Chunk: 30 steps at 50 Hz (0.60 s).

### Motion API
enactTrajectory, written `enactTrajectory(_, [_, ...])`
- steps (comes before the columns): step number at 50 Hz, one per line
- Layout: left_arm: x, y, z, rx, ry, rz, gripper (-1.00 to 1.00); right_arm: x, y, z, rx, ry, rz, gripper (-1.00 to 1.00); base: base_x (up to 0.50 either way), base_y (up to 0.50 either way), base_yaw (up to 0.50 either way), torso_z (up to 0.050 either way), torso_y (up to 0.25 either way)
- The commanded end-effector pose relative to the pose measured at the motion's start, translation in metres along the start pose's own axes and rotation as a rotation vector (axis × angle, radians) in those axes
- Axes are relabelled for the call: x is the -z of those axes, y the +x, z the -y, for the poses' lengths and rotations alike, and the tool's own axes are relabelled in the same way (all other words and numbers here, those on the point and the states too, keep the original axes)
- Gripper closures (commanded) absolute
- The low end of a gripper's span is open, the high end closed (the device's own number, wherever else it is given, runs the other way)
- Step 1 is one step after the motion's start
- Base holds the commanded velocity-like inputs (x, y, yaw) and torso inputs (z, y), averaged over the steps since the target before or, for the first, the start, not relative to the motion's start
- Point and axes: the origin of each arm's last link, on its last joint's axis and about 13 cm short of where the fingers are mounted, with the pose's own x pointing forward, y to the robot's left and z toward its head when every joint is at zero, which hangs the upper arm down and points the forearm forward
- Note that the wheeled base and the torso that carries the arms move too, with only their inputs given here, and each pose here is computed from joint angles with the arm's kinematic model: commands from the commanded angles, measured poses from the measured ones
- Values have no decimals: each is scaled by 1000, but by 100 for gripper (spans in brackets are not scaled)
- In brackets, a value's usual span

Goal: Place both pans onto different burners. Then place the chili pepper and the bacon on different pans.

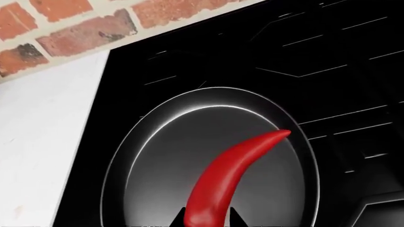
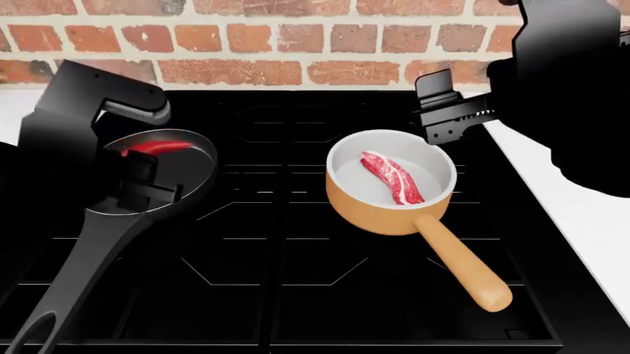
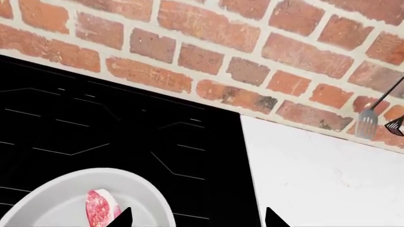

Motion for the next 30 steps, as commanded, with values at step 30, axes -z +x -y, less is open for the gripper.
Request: enactTrajectory(30, [3, 14, 5, -16, 7, -28, 100, 4, 3, 1, -1, 1, -10, -100, 0, 0, 0, 0, 0])
